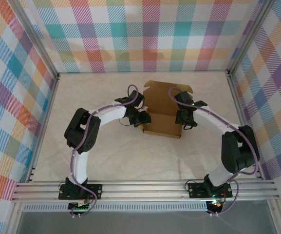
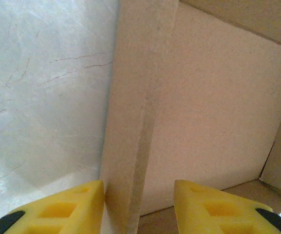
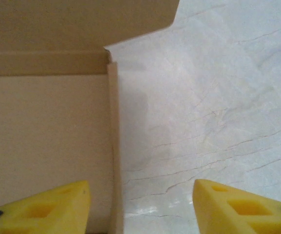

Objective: Fold the paper box

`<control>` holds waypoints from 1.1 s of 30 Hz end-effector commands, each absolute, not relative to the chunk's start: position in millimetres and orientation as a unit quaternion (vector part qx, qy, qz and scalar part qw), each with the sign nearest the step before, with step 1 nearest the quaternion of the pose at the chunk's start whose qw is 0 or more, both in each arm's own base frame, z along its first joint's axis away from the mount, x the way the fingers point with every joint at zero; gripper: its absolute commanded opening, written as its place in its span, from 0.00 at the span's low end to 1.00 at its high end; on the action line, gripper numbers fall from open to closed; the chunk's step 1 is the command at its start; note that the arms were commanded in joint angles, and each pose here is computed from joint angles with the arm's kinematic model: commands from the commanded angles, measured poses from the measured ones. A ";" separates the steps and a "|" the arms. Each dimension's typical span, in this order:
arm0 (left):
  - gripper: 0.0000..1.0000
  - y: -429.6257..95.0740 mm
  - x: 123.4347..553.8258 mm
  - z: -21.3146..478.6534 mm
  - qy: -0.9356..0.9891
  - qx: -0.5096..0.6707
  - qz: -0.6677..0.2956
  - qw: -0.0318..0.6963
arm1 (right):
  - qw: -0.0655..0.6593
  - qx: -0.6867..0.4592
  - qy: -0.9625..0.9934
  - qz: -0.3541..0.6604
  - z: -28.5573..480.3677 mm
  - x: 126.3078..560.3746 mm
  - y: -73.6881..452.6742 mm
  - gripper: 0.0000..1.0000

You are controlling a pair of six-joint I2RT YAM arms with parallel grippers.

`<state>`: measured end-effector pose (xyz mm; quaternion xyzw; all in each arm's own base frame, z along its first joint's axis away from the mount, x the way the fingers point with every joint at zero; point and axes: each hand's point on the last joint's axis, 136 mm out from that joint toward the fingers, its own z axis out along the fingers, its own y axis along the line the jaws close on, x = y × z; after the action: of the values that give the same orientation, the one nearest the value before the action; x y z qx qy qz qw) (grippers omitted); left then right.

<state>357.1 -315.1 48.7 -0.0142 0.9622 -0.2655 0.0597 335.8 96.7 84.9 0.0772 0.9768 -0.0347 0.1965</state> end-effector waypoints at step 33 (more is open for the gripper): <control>0.40 -338.0 348.1 65.2 0.950 0.001 -0.307 0.055 | 0.072 -0.034 0.971 -0.225 3.3 330.7 162.4 0.00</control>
<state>356.2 -314.9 48.6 -0.0183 0.9620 -0.2667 0.0558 347.1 130.9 40.3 -0.0190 0.9573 -0.2643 0.1156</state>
